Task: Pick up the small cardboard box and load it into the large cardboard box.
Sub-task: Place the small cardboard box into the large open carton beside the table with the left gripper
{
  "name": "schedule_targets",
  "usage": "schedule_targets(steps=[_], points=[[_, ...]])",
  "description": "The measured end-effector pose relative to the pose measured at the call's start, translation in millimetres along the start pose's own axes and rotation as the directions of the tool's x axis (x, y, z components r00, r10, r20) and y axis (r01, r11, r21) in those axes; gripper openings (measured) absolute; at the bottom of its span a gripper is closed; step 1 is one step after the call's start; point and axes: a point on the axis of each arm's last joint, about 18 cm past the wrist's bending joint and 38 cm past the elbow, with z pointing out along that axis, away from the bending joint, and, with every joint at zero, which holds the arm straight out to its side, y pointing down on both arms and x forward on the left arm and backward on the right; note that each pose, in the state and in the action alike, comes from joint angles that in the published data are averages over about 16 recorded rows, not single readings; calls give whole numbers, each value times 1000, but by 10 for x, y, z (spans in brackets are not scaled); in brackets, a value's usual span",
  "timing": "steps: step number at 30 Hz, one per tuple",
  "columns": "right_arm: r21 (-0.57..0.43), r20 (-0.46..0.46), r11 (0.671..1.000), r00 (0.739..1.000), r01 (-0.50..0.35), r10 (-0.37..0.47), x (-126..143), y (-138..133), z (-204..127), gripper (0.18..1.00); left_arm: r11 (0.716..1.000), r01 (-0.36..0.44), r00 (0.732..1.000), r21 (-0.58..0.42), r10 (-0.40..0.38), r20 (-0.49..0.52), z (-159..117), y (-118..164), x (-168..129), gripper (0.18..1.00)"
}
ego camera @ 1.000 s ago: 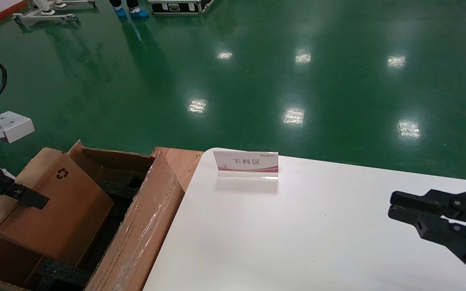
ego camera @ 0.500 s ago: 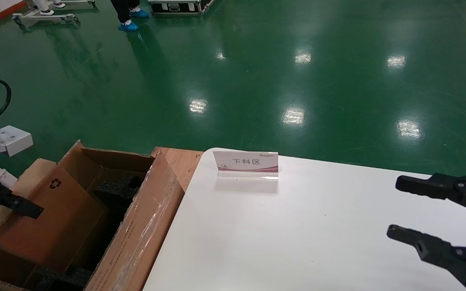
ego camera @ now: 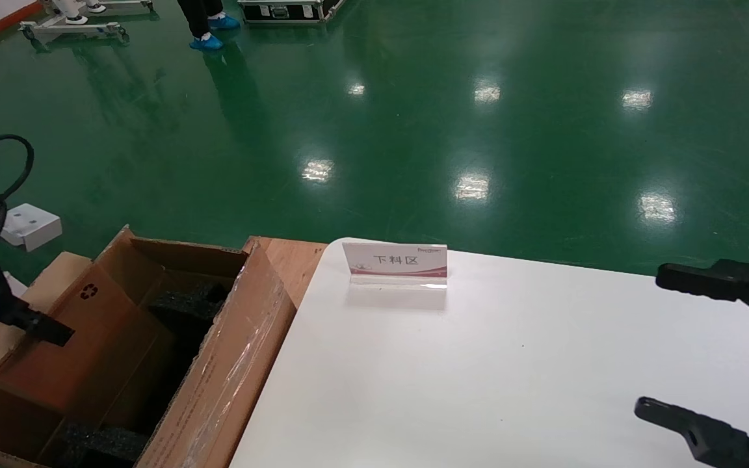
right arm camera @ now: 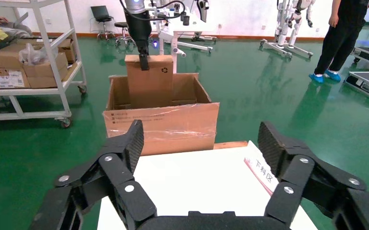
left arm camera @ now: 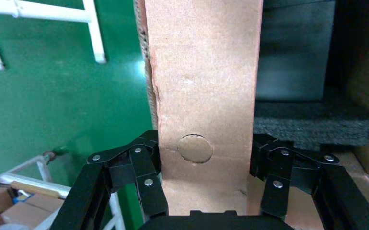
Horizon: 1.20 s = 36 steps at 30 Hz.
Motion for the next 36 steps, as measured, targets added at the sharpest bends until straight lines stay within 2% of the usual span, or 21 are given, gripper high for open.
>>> schedule_targets(steps=[11,17,36], points=[[0,0,1000,1000,0,0,0,0,0,953,1000,-7,999,-21,8,35,154,-79,-31,266],[0,0,1000,1000,0,0,0,0,0,989,999,-9,999,-37,11,44,254,-98,-41,265],[0,0,1000,1000,0,0,0,0,0,1001,997,-7,999,-78,11,50,585,-141,-65,264]])
